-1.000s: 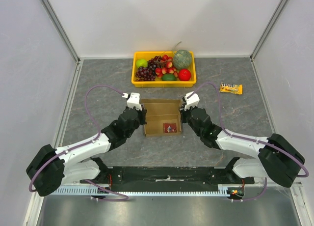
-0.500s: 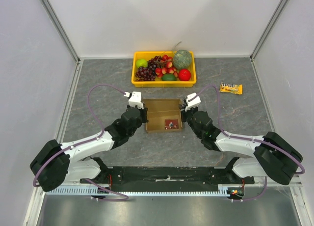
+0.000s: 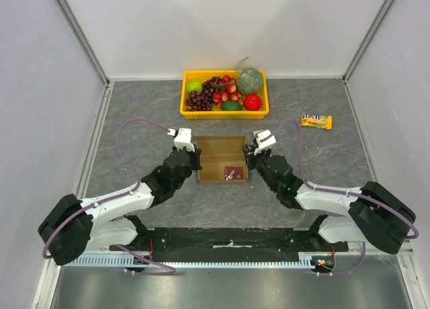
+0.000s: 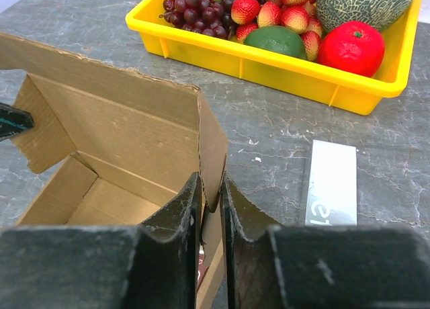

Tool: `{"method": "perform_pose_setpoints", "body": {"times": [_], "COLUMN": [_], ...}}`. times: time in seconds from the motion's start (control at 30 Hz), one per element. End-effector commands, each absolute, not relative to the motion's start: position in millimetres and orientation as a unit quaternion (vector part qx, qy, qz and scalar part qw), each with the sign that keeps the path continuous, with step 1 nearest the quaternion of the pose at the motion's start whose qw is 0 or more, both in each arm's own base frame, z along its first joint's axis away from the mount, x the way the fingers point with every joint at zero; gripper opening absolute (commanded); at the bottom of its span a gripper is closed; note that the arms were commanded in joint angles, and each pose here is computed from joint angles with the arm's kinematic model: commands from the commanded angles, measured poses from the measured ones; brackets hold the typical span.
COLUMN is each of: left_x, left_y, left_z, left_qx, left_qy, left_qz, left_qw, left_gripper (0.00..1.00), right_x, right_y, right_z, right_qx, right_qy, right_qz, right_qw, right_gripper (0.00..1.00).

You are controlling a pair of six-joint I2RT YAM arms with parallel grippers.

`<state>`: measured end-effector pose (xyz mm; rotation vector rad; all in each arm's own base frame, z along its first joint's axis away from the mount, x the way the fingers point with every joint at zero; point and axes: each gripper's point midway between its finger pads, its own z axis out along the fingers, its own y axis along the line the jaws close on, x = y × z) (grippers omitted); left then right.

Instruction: Fold the paper box

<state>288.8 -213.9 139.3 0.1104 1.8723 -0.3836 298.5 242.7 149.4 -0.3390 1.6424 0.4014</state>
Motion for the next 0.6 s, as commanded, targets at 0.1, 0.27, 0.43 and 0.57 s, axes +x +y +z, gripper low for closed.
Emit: {"method": "perform_pose_setpoints", "body": {"times": [0.1,0.27,0.43,0.57], "left_x": [283.1,280.8,278.9,277.7], "left_y": [-235.0,-234.8,-234.0,-234.0], "left_z": [160.5,157.4,157.1,157.8], "left_qx": [0.038,0.038,0.038,0.038], "left_qy": [0.774,0.776,0.776,0.775], "left_qz": [-0.226,-0.227,-0.227,-0.229], "left_qw": [0.59,0.587,0.588,0.588], "left_gripper": [0.03,0.03,0.03,0.03], "right_x": [280.6,275.6,269.9,265.2], "right_y": [265.7,266.9,275.0,279.5], "right_z": [172.3,163.0,156.5,156.7], "right_qx": [-0.142,-0.148,-0.162,-0.163], "right_qy": [0.698,0.704,0.705,0.699], "right_qz": [0.264,0.272,0.292,0.312], "right_qw": [0.65,0.639,0.626,0.622], "right_gripper": [0.24,0.25,0.25,0.26]}}
